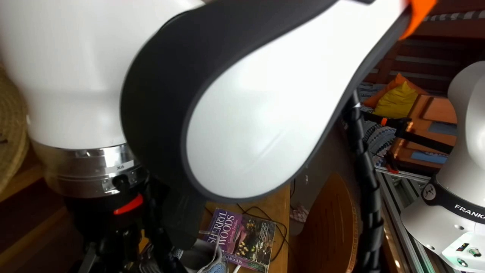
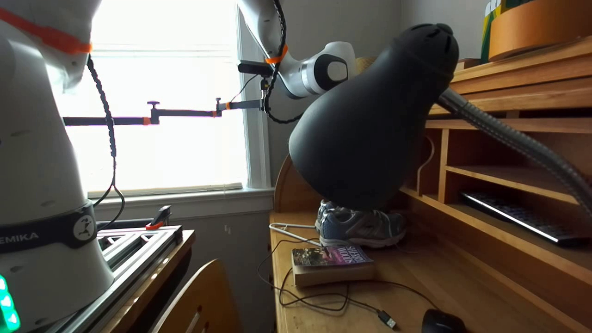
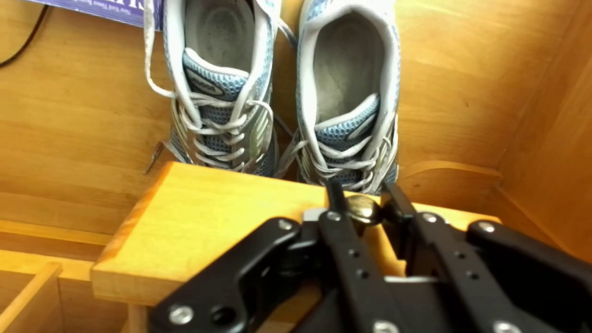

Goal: Open the drawer on the left.

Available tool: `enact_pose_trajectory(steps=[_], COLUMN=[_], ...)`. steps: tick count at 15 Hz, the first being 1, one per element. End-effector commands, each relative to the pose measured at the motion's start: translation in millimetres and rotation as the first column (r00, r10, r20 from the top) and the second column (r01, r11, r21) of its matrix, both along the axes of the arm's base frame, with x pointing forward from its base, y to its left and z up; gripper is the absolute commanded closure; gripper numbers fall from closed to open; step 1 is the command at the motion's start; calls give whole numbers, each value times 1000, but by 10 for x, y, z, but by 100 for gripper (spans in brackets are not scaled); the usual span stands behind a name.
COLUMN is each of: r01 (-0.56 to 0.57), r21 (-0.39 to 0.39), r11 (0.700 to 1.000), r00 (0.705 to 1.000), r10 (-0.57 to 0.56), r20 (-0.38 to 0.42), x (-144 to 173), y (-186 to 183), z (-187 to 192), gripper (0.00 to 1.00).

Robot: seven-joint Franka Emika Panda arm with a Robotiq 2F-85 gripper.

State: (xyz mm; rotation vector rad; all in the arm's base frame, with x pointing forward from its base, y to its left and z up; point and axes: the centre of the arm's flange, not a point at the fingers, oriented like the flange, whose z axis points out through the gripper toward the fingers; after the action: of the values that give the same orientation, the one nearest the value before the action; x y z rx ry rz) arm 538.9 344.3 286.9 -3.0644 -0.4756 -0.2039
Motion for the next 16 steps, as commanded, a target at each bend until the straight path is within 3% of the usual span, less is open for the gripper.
enact_pose_trajectory(steps=[1,3,5,7,13,16], r01=[-61,-59,-58,-87,-133,-123], r21=[-20,-24,-27,-24,5,12], r11=[998,998,998,996,991,992], r00=[995,995,995,991,987,991], r10=[59,57,56,84,133,124], r20=[-79,-76,-79,-101,-87,-53], x=[-213,-213,-220,-292,-440,-440], y=[67,42,30,78,227,200], z=[-112,-137,-150,-189,-68,131], gripper=[94,94,49,46,1,0])
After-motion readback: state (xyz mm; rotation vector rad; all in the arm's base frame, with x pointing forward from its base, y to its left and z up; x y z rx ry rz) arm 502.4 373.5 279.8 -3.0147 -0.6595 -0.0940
